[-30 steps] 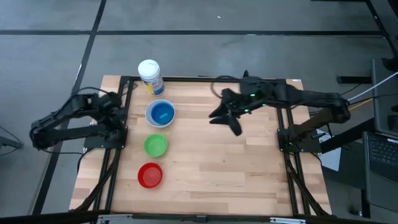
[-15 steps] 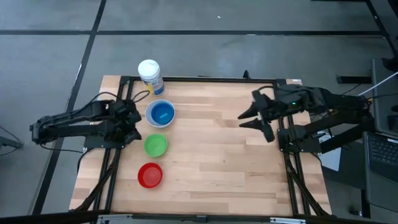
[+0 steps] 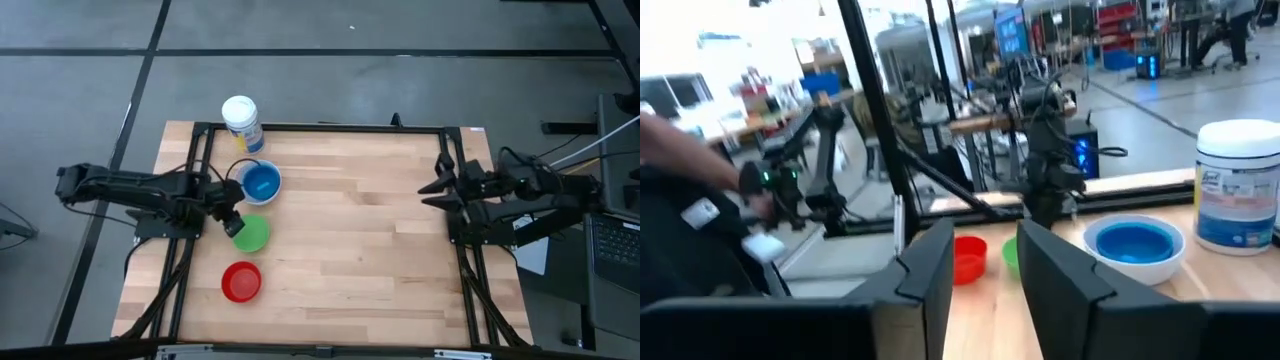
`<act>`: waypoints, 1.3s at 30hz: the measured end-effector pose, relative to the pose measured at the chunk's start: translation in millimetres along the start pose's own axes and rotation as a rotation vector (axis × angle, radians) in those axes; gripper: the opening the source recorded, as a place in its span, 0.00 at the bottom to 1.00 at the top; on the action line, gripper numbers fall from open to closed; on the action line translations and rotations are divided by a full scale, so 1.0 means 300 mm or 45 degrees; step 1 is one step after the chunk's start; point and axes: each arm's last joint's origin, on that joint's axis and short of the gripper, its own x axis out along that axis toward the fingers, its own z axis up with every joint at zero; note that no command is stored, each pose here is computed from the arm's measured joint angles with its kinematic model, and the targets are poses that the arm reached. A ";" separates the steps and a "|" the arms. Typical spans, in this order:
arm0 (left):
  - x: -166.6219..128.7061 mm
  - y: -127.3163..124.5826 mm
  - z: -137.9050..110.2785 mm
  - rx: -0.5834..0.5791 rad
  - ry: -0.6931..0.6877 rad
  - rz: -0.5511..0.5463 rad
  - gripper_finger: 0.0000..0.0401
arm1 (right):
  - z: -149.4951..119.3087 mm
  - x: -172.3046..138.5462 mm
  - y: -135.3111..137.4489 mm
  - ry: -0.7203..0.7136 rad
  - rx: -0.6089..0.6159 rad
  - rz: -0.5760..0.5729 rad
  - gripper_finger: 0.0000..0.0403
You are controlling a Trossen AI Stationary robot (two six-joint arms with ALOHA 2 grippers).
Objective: Nest bowls inside each other
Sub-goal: Stack the green bowl on top of the light blue bowl
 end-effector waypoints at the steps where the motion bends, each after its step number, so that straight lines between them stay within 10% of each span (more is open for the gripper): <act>1: 0.005 -0.002 0.000 -0.018 -0.027 0.043 0.20 | -0.017 -0.015 -0.002 -0.027 0.010 0.007 0.29; 17: 0.094 -0.040 -0.017 -0.115 0.082 0.207 0.20 | -0.071 -0.165 0.000 -0.199 0.053 0.056 0.41; 24: 0.168 -0.066 0.014 -0.137 0.092 0.177 0.05 | -0.088 -0.168 -0.004 -0.142 0.076 0.039 0.40; 32: 0.118 -0.110 0.115 -0.221 -0.501 0.202 0.01 | -0.110 -0.197 -0.008 -0.103 0.019 0.003 0.32; 39: 0.032 -0.031 0.129 -0.329 -0.601 0.314 0.01 | -0.110 -0.261 -0.008 -0.215 -0.027 -0.048 0.27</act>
